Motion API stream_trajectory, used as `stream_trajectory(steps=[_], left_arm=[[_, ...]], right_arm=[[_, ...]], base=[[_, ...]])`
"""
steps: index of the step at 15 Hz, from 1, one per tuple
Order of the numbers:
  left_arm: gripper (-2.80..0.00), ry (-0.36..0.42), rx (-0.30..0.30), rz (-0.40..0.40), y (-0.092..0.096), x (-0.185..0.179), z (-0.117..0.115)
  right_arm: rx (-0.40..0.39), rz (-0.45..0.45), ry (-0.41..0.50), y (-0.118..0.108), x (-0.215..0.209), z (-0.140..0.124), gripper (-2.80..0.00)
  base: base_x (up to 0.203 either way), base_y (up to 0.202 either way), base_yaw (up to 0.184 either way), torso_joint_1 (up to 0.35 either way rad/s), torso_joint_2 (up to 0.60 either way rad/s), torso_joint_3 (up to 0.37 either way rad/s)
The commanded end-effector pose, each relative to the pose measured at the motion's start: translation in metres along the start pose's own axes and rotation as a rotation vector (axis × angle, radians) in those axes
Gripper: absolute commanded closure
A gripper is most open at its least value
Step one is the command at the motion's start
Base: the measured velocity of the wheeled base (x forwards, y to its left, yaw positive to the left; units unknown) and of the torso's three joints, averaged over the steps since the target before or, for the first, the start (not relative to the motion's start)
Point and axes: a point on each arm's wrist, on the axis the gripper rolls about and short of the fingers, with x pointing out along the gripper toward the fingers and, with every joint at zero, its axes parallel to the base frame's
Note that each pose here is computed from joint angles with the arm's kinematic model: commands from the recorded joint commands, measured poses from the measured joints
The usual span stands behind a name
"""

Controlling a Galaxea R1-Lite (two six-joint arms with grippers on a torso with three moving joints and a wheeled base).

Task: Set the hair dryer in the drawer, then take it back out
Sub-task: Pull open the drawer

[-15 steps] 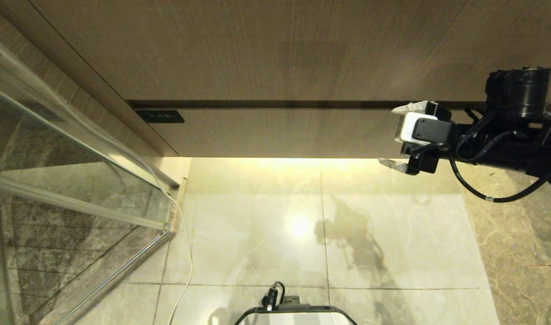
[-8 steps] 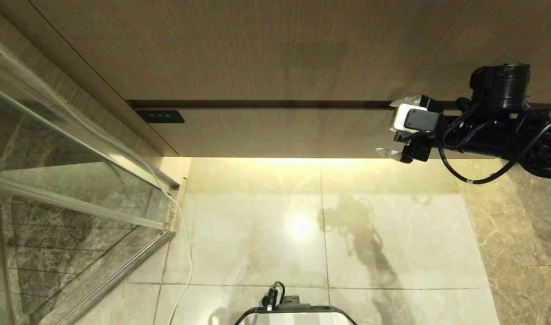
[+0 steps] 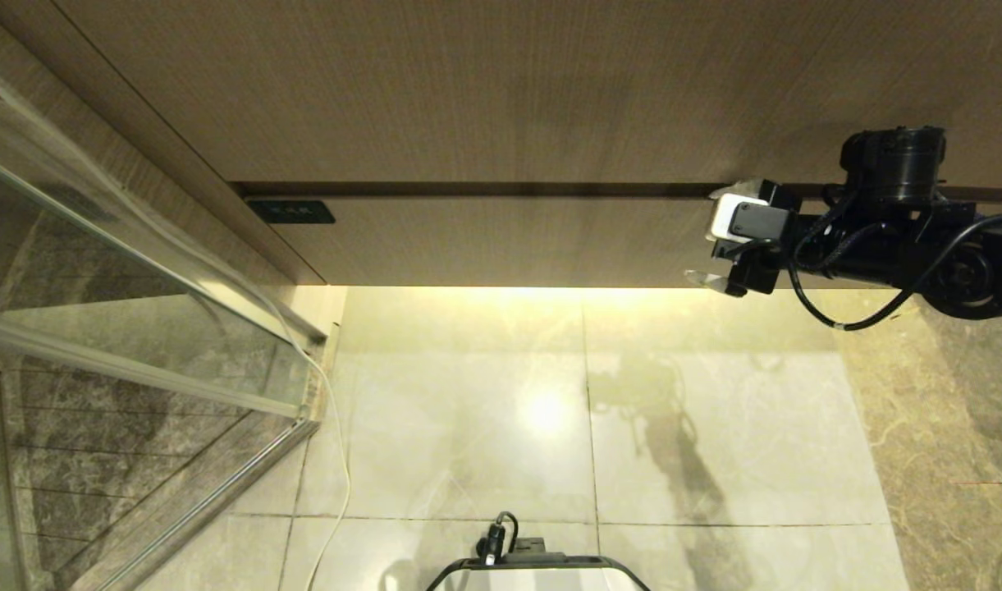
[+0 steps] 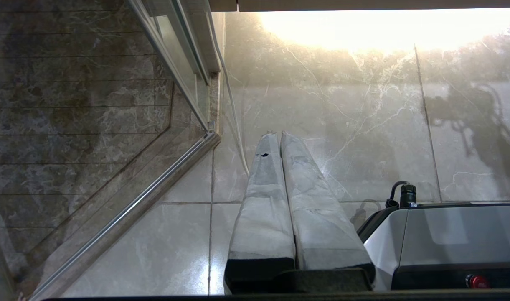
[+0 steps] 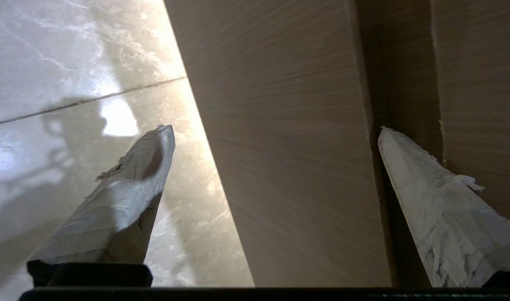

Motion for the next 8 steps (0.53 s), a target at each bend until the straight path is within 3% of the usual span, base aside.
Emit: stream_trajectory(steps=[1, 8], left_arm=[[0.0, 0.0, 0.0, -0.001, 0.0, 0.0, 0.0], [0.0, 0.0, 0.0, -0.001, 0.0, 0.0, -0.0001]], right_arm=[[-0.011, -0.019, -0.01, -0.0004, 0.0024, -0.0011, -2.8], [-0.015, -0.029, -0.027, 0.0049, 0.0102, -0.0049, -2.8]], base=[[0.0, 0.0, 0.0, 0.0, 0.0, 0.0], [0.0, 0.0, 0.0, 0.0, 0.0, 0.0]])
